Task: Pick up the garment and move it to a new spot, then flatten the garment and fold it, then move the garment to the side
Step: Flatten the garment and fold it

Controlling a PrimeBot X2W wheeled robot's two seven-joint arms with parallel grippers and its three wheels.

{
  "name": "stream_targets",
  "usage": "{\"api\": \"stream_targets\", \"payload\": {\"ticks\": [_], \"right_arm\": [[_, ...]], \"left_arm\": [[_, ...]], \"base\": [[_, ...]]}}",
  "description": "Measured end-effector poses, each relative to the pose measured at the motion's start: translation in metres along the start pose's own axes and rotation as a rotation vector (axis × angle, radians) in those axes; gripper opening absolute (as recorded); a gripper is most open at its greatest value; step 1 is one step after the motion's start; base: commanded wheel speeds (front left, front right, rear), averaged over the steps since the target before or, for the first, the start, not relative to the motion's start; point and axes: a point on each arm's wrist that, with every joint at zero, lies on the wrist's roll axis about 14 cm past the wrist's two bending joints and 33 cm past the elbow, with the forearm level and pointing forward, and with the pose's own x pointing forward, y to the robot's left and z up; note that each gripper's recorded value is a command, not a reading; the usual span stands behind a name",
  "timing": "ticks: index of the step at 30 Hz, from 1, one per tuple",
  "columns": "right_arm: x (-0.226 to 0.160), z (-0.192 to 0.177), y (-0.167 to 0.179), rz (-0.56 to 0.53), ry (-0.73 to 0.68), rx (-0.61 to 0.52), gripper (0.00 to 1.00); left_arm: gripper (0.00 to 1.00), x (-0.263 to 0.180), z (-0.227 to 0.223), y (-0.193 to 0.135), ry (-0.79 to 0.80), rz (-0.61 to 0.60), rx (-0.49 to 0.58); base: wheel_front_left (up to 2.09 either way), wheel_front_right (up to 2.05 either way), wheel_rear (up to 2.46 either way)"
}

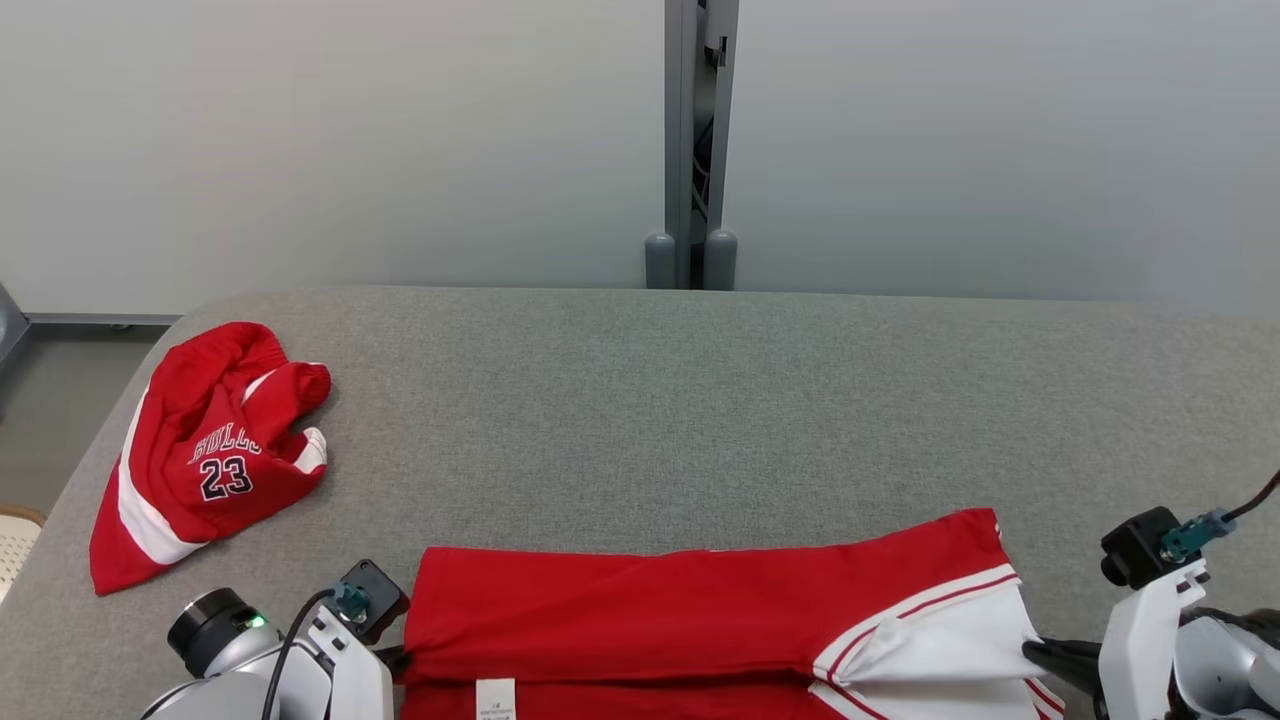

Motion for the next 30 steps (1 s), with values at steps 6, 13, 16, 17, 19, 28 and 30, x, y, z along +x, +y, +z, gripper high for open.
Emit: {"api": "stream_targets", "payload": {"ticks": [6,13,16,17,19,28,30], "right_arm": [[0.003,-0.015,0.002,-0.004,0.048,0.038,1.0],[-0.004,-0.015,-0.011,-0.052,0.038,0.067,1.0],[-0.011,0.02,-0.023,-0.098,-0.113,0.054,1.0],[-0.013,0.03,-0.023,-0.105,-0.164,0.055,1.0],[-0.015,0.049,-0.022,-0.114,-0.271,0.045,1.0],[-0.037,0.101,-0.023,-0.193,-0.741,0.082,1.0],[-0.036,0.098,-0.024,-0.214,-0.788,0.095,1.0]], "left_arm": [[0.34,0.002,-0.007,-0.008,0.032,-0.021,-0.019],[1.0,-0.001,-0.001,0.014,-0.006,0.046,-0.08],[1.0,-0.007,0.026,0.042,-0.128,0.165,-0.103],[1.0,-0.01,0.035,0.049,-0.173,0.199,-0.11],[1.0,-0.014,0.054,0.058,-0.266,0.253,-0.128],[1.0,-0.033,0.096,0.089,-0.538,0.487,-0.23],[1.0,-0.046,0.119,0.094,-0.624,0.537,-0.221]], "base": [[0.0,0.0,0.0],[0.0,0.0,0.0],[0.0,0.0,0.0],[0.0,0.0,0.0],[0.0,0.0,0.0],[0.0,0.0,0.0],[0.0,0.0,0.0]]}}
